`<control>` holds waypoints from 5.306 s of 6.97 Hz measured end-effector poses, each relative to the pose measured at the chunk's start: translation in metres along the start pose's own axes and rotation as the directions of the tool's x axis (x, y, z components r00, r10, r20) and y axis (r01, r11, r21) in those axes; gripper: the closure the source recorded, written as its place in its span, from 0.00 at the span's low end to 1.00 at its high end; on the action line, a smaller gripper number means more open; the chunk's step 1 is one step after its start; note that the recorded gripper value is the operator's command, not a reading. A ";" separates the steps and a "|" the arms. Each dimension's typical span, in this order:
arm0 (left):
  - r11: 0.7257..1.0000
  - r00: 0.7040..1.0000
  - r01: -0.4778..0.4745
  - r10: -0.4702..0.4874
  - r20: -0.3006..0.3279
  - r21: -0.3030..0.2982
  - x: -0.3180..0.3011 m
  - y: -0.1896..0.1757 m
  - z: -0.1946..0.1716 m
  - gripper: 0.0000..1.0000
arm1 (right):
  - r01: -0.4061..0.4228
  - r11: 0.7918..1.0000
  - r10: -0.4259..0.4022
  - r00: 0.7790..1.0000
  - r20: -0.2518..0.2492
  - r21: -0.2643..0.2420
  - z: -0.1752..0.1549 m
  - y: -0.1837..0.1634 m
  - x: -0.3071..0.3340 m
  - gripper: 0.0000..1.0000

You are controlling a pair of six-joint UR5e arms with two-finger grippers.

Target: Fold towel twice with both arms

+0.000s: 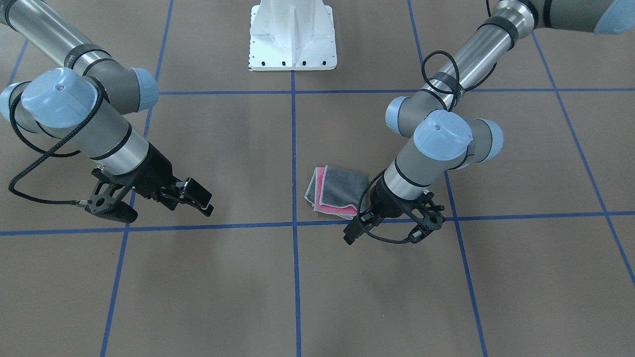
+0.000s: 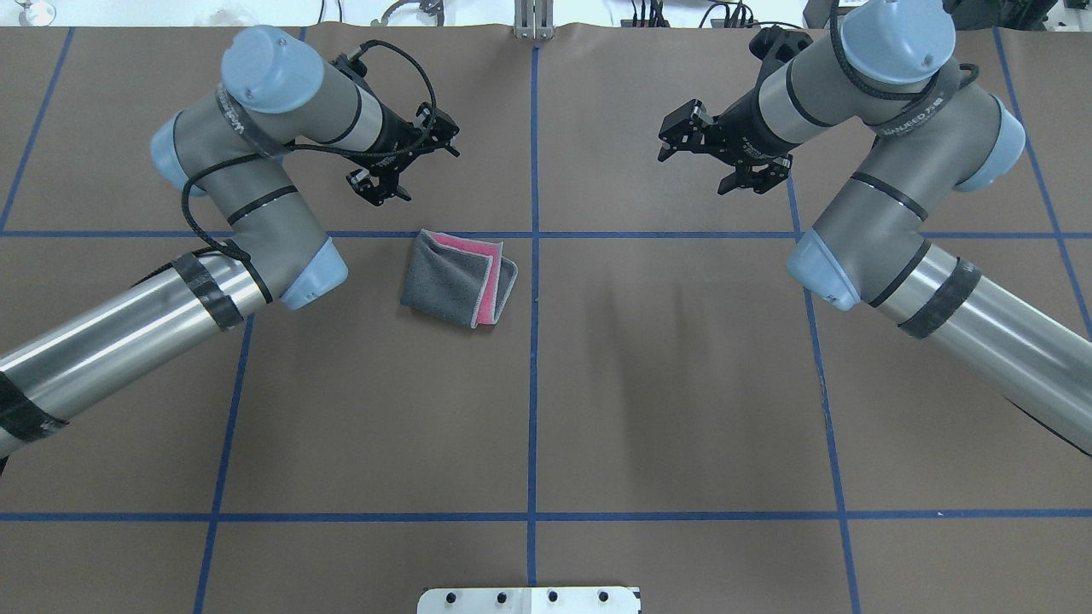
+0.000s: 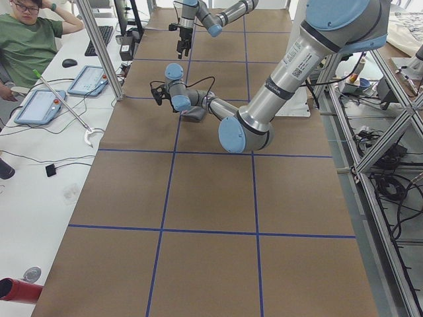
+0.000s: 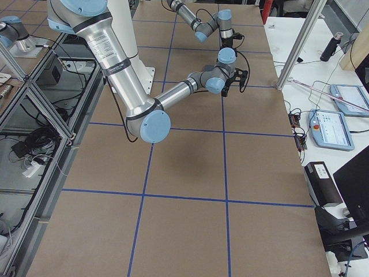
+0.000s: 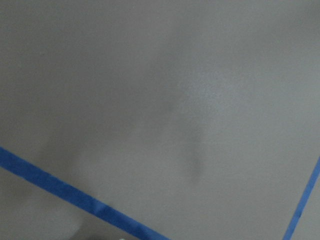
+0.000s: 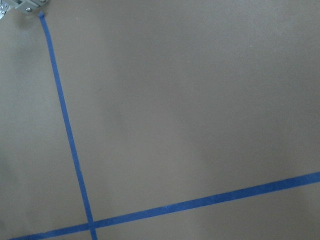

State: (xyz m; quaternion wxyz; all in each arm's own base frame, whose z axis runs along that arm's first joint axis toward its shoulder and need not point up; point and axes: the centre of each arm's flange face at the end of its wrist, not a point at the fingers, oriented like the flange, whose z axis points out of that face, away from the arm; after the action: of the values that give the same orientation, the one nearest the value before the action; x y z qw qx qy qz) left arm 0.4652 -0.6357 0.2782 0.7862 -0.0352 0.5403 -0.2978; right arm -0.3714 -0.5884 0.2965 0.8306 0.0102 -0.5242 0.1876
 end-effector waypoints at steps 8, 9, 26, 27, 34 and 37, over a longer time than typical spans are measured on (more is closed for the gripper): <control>0.784 0.755 -0.584 0.427 0.498 0.213 -0.113 -0.186 -0.214 0.00 | 0.544 0.837 -0.470 0.660 -0.587 -0.058 -0.124 -0.161 0.144 0.00; 0.760 0.721 -0.622 0.458 0.520 0.192 -0.133 -0.190 -0.222 0.00 | 0.584 0.810 -0.491 0.617 -0.615 -0.061 -0.117 -0.152 0.147 0.00; 0.771 0.696 -0.557 0.636 0.333 -0.307 -0.466 -0.211 -0.366 0.00 | 0.282 0.942 -0.314 0.931 -0.186 -0.180 -0.212 -0.130 0.418 0.00; 0.775 0.700 -0.551 0.631 0.333 -0.310 -0.470 -0.210 -0.366 0.00 | 0.303 0.935 -0.336 0.923 -0.189 -0.185 -0.221 -0.125 0.450 0.00; 0.788 0.715 -0.524 0.614 0.334 -0.324 -0.487 -0.207 -0.362 0.00 | 0.392 0.897 -0.438 0.847 -0.301 -0.204 -0.238 -0.119 0.495 0.00; 0.798 0.727 -0.501 0.598 0.336 -0.337 -0.501 -0.212 -0.355 0.00 | 0.400 0.895 -0.444 0.837 -0.319 -0.196 -0.242 -0.124 0.487 0.00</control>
State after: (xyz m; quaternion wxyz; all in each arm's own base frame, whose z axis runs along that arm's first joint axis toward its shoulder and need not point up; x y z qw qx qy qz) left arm -0.0542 -0.4611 0.6266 0.9280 -0.0246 0.3708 0.0276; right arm 0.0634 -0.5052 0.6359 0.9313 0.0410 -0.3603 -0.0340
